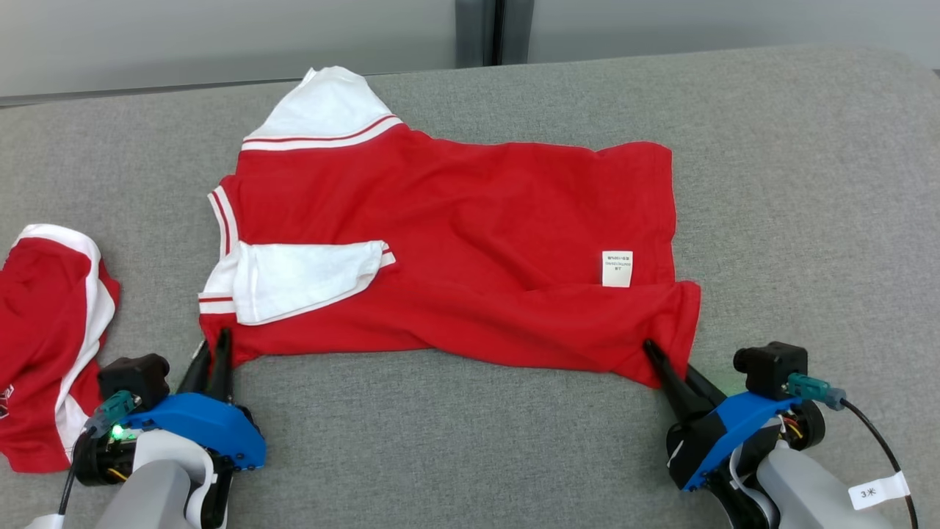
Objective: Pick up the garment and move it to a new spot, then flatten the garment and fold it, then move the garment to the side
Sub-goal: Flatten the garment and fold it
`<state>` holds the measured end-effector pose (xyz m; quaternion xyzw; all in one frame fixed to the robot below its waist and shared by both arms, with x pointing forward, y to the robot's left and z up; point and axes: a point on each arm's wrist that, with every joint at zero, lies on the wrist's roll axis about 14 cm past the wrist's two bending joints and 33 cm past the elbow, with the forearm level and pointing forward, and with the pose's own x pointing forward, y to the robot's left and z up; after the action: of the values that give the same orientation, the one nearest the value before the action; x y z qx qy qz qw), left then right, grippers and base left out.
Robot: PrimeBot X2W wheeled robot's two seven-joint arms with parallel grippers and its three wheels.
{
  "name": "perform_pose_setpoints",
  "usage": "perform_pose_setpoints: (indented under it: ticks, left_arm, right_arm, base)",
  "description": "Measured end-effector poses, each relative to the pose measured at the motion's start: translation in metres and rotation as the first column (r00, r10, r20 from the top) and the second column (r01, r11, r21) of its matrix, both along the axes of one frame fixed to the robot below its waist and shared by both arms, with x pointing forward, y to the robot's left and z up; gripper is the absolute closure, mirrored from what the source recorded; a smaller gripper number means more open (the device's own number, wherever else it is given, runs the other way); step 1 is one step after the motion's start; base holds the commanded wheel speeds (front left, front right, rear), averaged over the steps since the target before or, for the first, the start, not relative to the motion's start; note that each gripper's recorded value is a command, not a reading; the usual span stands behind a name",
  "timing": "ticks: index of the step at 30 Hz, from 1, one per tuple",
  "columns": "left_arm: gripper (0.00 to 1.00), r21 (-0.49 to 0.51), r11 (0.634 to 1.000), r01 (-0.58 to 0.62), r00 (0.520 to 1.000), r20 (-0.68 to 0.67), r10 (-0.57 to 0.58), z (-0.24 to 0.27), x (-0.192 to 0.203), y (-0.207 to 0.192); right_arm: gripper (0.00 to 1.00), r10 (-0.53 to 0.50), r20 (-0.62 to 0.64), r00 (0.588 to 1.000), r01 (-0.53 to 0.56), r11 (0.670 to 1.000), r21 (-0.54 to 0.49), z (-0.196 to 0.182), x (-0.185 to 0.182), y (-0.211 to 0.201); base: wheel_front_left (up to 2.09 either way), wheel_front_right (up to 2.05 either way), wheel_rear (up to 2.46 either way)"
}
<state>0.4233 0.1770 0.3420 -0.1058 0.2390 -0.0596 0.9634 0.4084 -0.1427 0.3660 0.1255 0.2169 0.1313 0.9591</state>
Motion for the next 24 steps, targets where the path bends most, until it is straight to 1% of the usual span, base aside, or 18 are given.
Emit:
perform_pose_setpoints:
  ticks: [5, 13, 17, 21, 24]
  left_arm:
    - [1.00, -0.033, 0.999, -0.017, 1.000, 0.017, 0.017, 0.008, 0.000, -0.003]
    - [1.00, -0.100, 0.995, 0.017, 0.994, 0.107, -0.006, 0.035, -0.008, -0.025]
    - [1.00, -0.125, 0.992, 0.026, 0.990, 0.142, -0.008, 0.046, -0.020, -0.032]
    - [1.00, -0.144, 0.989, 0.029, 0.989, 0.148, -0.008, 0.049, -0.043, -0.037]
    - [1.00, -0.147, 0.989, 0.005, 0.988, 0.152, 0.018, 0.051, -0.058, -0.031]
  right_arm:
    - [1.00, -0.044, 0.028, 0.999, 0.044, 0.999, 0.016, 0.012, 0.003, -0.010]
    - [1.00, -0.093, 0.084, 0.992, 0.094, 0.995, -0.013, 0.030, -0.008, -0.044]
    - [1.00, -0.098, 0.106, 0.990, 0.101, 0.995, -0.022, 0.038, -0.018, -0.054]
    - [1.00, -0.095, 0.110, 0.989, 0.098, 0.995, -0.022, 0.040, -0.034, -0.056]
    - [1.00, -0.092, 0.105, 0.990, 0.095, 0.995, -0.016, 0.039, -0.048, -0.056]
  base:
    - [0.00, 0.00, 0.00]
    - [0.00, 0.00, 0.00]
    - [0.00, 0.00, 0.00]
    - [0.00, 0.00, 0.00]
    - [0.00, 0.00, 0.00]
